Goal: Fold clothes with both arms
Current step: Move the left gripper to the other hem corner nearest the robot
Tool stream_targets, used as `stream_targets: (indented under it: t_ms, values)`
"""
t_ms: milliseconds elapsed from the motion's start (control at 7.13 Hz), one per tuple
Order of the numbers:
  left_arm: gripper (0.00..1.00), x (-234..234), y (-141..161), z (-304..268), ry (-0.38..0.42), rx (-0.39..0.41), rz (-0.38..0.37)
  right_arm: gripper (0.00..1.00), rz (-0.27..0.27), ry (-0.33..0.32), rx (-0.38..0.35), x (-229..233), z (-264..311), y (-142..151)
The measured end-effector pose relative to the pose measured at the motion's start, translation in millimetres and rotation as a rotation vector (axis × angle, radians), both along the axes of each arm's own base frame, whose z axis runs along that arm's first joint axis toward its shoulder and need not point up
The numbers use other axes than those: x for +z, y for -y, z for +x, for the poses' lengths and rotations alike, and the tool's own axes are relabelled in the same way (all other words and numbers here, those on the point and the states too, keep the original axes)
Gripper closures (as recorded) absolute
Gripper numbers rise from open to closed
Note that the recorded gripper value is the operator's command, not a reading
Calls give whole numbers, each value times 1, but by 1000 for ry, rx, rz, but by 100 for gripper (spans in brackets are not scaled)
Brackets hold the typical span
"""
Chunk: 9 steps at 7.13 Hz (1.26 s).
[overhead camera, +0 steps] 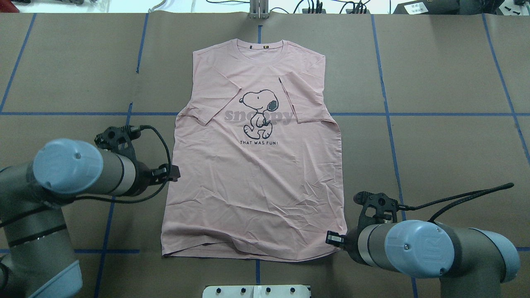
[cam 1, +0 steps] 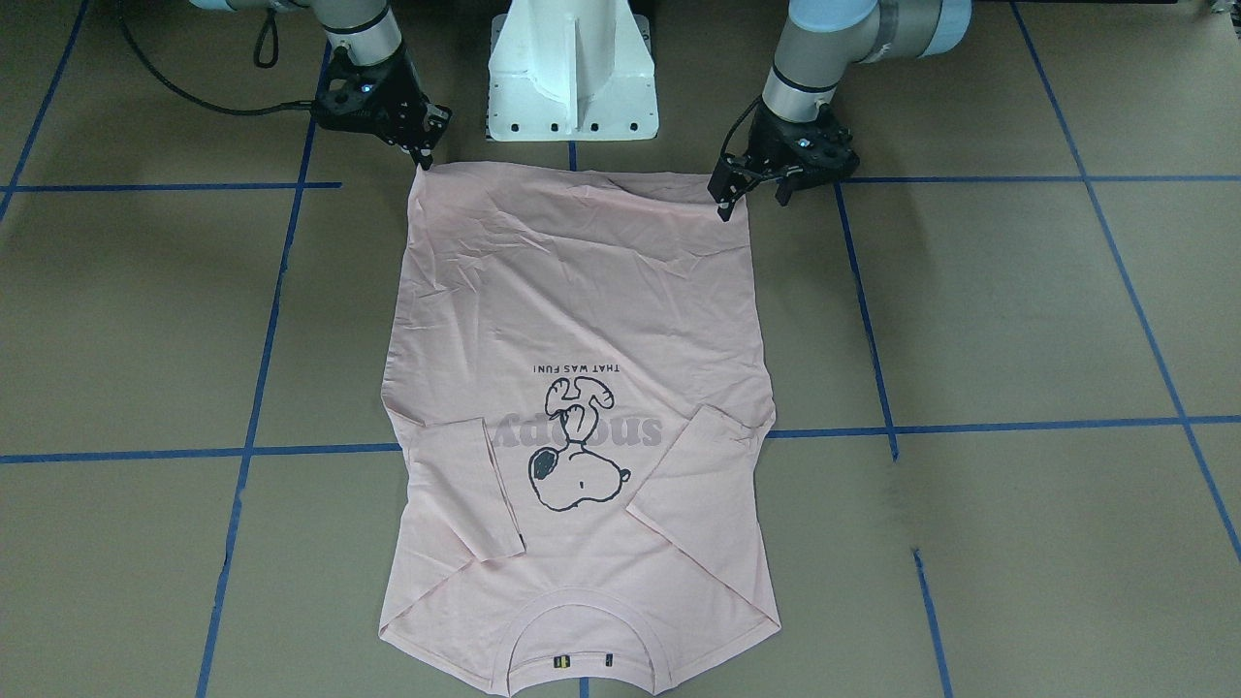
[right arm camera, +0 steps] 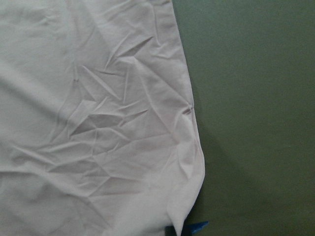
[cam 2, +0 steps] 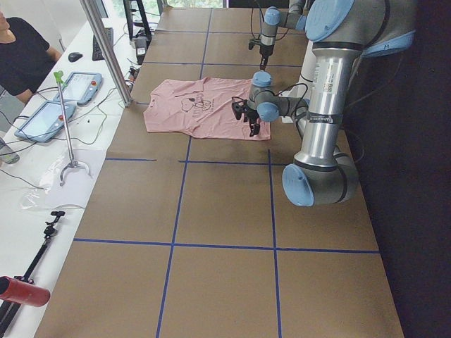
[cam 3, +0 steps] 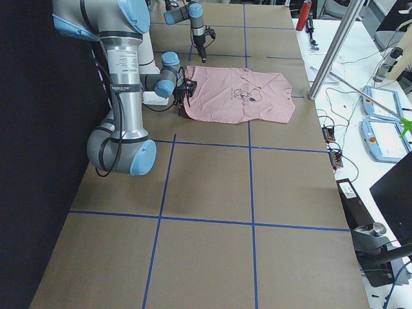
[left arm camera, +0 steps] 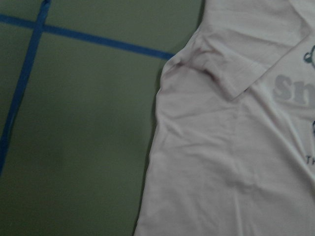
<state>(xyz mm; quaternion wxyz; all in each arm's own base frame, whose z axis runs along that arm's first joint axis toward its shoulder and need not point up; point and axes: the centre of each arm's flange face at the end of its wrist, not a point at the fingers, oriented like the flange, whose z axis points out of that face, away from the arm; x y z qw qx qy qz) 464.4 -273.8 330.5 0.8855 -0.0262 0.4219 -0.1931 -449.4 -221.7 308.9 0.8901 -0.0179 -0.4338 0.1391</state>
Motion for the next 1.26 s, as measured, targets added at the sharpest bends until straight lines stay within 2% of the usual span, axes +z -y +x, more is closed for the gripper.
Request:
stream_targets:
  t_ms: [140,420,1121,1261]
  values:
    - [4,4,-25,15,15,-1,-37,100,-1,2,2,-1,1,2]
    - [13,13,-49,30,50,5,-70,100,-2,4,2,-1,2,3]
    - [20,21,-59,36,72,-3,-100,100,-2,4,9,-2,4,7]
    - [33,22,-60,38,82,-2,-101,100,-2,4,11,-2,4,7]
